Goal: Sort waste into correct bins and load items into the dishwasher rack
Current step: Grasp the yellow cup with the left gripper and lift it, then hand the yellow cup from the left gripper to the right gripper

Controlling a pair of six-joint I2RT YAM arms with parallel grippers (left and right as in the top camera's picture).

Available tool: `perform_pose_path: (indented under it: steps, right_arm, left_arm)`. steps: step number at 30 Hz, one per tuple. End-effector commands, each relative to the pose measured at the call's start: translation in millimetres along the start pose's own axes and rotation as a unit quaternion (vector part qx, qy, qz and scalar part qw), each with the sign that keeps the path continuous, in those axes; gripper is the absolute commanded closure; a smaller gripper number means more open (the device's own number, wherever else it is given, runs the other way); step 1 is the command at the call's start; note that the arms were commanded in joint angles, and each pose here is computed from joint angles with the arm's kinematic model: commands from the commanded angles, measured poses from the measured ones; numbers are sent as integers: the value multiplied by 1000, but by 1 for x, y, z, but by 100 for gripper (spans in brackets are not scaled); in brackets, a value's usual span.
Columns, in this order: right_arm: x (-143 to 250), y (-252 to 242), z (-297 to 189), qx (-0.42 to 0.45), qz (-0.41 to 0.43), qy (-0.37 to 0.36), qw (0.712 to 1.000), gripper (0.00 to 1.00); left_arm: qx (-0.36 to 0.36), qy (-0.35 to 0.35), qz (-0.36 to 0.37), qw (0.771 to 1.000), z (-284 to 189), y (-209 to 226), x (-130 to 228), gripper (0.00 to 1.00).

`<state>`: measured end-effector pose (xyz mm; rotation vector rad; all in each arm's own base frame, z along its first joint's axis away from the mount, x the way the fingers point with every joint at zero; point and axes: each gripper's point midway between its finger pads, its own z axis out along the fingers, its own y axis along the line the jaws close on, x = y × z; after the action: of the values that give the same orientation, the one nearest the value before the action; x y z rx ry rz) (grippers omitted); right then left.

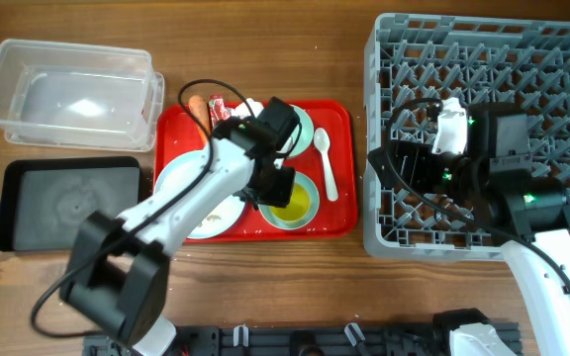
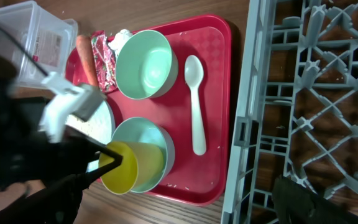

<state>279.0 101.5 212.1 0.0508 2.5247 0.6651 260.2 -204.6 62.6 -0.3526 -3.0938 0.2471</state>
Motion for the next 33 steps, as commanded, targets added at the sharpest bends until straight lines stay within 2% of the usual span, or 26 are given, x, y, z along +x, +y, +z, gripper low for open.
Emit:
perform_pose_path:
  steps: [1,4,5,6,7,8,9,10,11,12,14,15,17,18,21,23,24,25,26,28,30,33]
  right_arm:
    - [-6,7,-5,-13,-3,-8,1000,1]
    - [-6,8,-5,-13,-3,-8,1000,10]
    - [-6,10,-6,-21,-3,-6,1000,14]
    - [-5,16,-6,-36,-5,-3,999,14]
    - [-4,27,-7,-67,-15,2,998,16]
    - [-4,42,-10,-113,-38,3,993,23]
    - [-5,58,-14,-158,-60,0,986,29]
    - [-9,75,-20,-202,-86,-10,976,34]
    - [-13,94,-25,-243,-111,-21,963,37]
    - [-14,115,-33,-288,-144,-31,946,39]
    - [-11,151,-42,-347,-202,-45,915,38]
    - [-6,171,-44,-371,-237,-52,897,33]
    - [1,195,-45,-399,-284,-63,870,23]
    - [2,207,-48,-420,-303,-71,853,20]
    - [6,220,-52,-460,-322,-67,824,21]
    - [10,223,-46,-469,-319,-53,822,34]
    - [11,224,-45,-470,-318,-50,822,36]
    - [10,225,-45,-470,-320,-53,821,30]
    - [7,223,-42,-459,-318,-60,827,17]
    - [-10,211,-29,-409,-301,-84,857,15]
    - [-20,200,-29,-399,-292,-91,864,14]
    - [-13,200,-40,-437,-313,-81,840,13]
  left_arm:
    - [-13,12,-2,1000,12,4,0,96]
    - [-1,-23,-33,999,-28,8,-8,96]
    - [10,-55,-49,997,-55,16,-14,96]
    - [25,-80,-69,994,-74,22,-17,96]
    - [74,-104,-83,988,-97,21,-18,96]
    - [148,-123,-80,978,-120,15,-20,96]
    - [247,-142,-52,957,-150,3,-20,96]
    - [356,-159,-29,920,-186,-6,-17,96]
    - [426,-164,-14,889,-209,-11,-13,96]
    - [467,-159,-11,870,-221,-15,-9,96]
    - [506,-150,0,849,-233,-24,-4,96]
    - [528,-143,9,837,-240,-29,0,96]
    - [556,-132,18,820,-249,-36,6,96]
    - [559,-124,13,820,-249,-37,9,96]
    - [571,-118,14,812,-252,-40,11,96]
    - [574,-117,15,810,-254,-40,12,96]
    - [574,-117,15,810,-253,-40,12,96]
    - [574,-117,15,810,-254,-40,12,96]
    - [575,-115,15,810,-253,-41,13,96]
    - [576,-106,25,810,-253,-48,17,96]
    - [577,-101,30,810,-252,-52,19,96]
    - [578,-93,53,809,-250,-64,26,96]
